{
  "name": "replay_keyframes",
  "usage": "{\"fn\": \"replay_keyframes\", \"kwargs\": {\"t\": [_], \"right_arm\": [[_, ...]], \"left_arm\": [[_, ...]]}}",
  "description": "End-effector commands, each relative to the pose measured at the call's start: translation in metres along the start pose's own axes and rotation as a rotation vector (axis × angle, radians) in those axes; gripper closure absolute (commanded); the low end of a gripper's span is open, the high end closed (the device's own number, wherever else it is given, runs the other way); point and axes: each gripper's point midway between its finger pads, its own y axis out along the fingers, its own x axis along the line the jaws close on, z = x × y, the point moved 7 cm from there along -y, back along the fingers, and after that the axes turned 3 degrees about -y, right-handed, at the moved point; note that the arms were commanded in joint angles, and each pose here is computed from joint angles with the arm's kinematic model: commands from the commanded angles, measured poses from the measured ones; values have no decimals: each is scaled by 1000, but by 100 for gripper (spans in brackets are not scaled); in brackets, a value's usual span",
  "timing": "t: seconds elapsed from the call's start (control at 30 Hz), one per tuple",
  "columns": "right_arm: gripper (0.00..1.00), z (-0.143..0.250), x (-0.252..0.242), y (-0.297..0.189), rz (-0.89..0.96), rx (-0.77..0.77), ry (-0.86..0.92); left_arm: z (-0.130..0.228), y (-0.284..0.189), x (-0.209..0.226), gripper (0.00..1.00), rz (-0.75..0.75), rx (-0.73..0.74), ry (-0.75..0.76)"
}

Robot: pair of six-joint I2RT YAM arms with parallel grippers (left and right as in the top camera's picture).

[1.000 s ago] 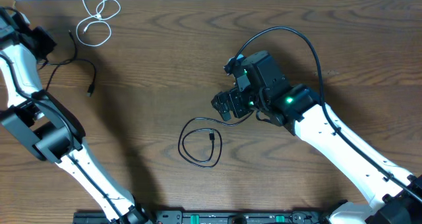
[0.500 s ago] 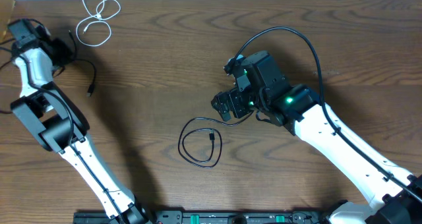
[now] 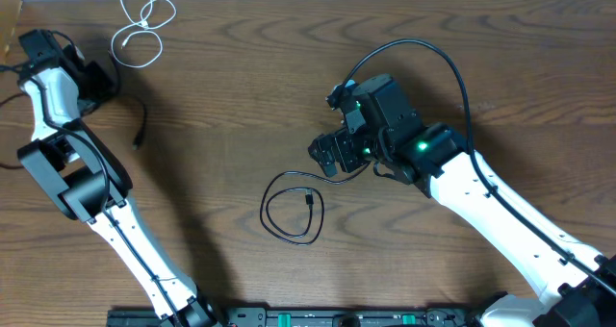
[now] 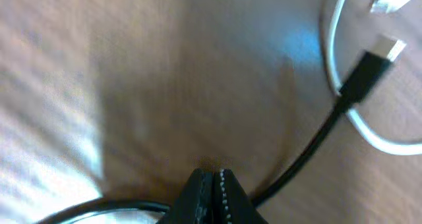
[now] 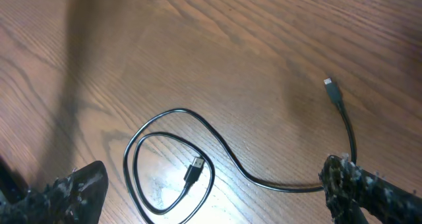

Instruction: Untangle cables

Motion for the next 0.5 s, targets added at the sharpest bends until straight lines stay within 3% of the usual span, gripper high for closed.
{"fn": "replay_keyframes", "kwargs": {"t": [0.0, 0.23, 0.47], "right_arm": [[1, 2, 5, 1, -9, 8, 2], [1, 2, 5, 1, -9, 8, 2], [1, 3, 4, 1, -8, 14, 3]], "left_arm": [[23, 12, 9, 93, -26, 113, -18], [31, -13, -15, 93, 173, 195, -28], [6, -74, -27, 93, 218, 70, -8]]}}
